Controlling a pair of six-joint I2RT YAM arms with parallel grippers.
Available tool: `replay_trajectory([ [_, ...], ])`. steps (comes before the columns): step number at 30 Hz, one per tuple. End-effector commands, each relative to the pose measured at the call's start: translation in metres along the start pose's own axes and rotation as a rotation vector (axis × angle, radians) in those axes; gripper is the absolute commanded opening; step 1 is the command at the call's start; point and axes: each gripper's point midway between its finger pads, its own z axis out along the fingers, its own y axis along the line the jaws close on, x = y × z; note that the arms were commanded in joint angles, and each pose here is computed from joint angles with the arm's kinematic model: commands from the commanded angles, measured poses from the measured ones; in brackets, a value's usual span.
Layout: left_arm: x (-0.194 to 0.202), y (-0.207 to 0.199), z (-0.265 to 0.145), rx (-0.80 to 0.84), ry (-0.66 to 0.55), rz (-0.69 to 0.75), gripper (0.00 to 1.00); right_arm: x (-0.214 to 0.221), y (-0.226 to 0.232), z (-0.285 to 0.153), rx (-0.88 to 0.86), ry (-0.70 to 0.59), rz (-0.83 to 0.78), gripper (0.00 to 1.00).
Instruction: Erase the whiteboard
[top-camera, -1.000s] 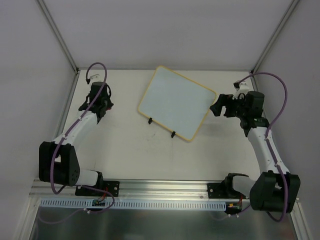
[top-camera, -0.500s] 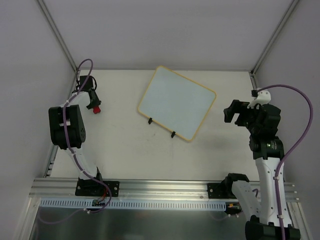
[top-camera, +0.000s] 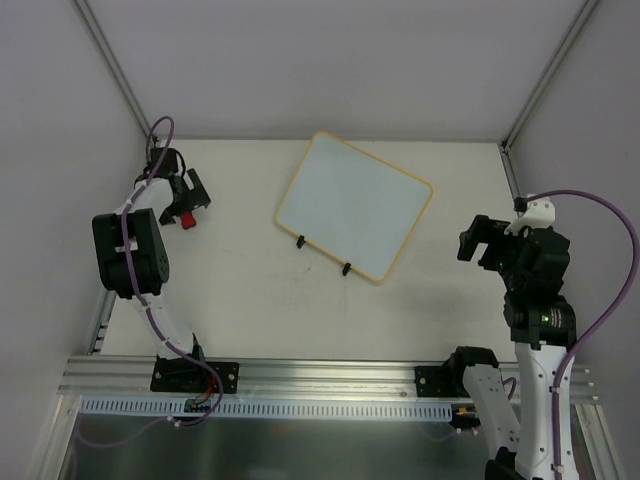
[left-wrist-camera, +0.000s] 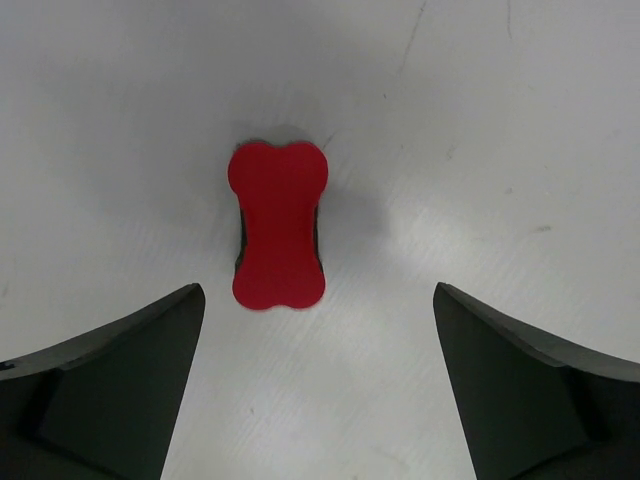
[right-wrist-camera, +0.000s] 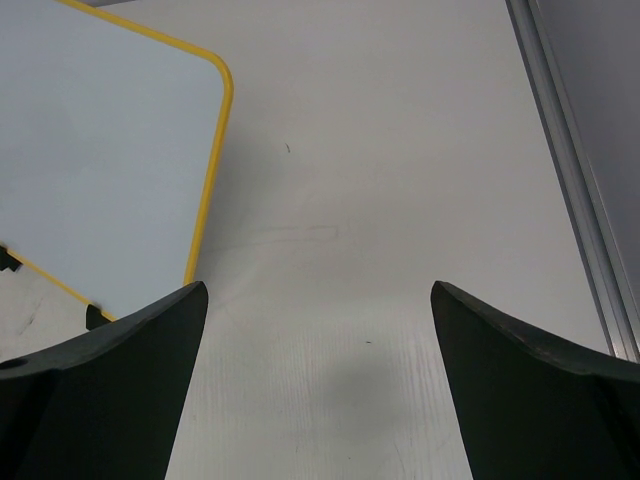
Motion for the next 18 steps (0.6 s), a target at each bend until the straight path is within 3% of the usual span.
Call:
replay_trajectory([
  [1, -0.03, -0.014, -0.065, 0.108, -0.082, -0.068, 0.99, -0.028, -0.002, -0.019, 0.026, -0.076, 0.01, 0.99],
  [4, -0.044, -0.021, -0.138, 0.202, -0.208, -0.072, 0.99, -0.044, 0.0, -0.034, 0.026, -0.12, -0.009, 0.99],
  [7, -0.036, -0.018, -0.184, 0.257, -0.283, -0.042, 0.99, -0.065, -0.009, -0.05, 0.094, -0.189, -0.012, 0.99],
  [11, -0.031, -0.006, -0.278, 0.324, -0.523, 0.023, 0.99, -0.083, -0.009, -0.074, 0.104, -0.265, -0.046, 0.99],
  [14, -0.028, 0.006, -0.333, 0.324, -0.632, 0.028, 0.99, -0.097, -0.014, -0.095, 0.129, -0.324, -0.078, 0.99],
  [18, -0.015, 0.011, -0.386, 0.37, -0.687, 0.023, 0.99, -0.115, -0.016, -0.116, 0.13, -0.39, -0.117, 0.99],
])
